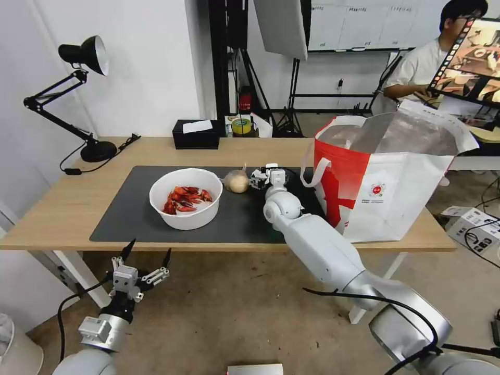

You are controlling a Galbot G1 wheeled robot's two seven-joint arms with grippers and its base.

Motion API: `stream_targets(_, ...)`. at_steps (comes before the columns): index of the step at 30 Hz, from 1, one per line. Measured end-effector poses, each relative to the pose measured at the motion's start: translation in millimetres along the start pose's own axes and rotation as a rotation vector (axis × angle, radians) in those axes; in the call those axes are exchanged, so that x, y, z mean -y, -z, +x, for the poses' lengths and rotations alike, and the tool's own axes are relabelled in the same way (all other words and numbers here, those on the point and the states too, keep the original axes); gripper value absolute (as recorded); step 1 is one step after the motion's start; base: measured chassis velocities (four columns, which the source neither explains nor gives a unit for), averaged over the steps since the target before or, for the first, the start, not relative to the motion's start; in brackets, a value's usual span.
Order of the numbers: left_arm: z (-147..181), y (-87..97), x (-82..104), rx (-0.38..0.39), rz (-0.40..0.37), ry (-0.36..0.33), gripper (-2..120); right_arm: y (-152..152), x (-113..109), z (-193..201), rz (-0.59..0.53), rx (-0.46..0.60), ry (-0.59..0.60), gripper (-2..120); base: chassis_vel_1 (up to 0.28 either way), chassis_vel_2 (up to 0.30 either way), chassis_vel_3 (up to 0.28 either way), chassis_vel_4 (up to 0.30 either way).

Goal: Pick up the trash from the table and place it into the takeout bag.

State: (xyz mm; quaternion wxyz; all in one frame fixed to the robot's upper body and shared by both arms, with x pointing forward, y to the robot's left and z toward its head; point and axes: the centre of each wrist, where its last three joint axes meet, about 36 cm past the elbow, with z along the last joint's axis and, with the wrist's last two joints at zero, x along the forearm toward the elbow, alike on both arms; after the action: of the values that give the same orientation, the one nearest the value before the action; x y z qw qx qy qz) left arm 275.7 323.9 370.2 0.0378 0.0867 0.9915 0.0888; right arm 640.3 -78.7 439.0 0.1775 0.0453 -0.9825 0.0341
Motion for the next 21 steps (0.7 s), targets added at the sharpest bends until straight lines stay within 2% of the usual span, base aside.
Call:
stream_targets(14, 1, -1.0, 6.0, -0.004, 0.009, -0.011, 100, 4, 18, 0, 0.024, -0.05, 0.002, 100, 0.0, 0.0, 0.0, 0.0)
stream_targets(21, -1, -1.0, 7.7, -0.003, 0.012, -0.015, 100, 3, 20, -2, 0.021, -0.061, 0.023, 100, 0.0, 0.0, 0.0, 0.0)
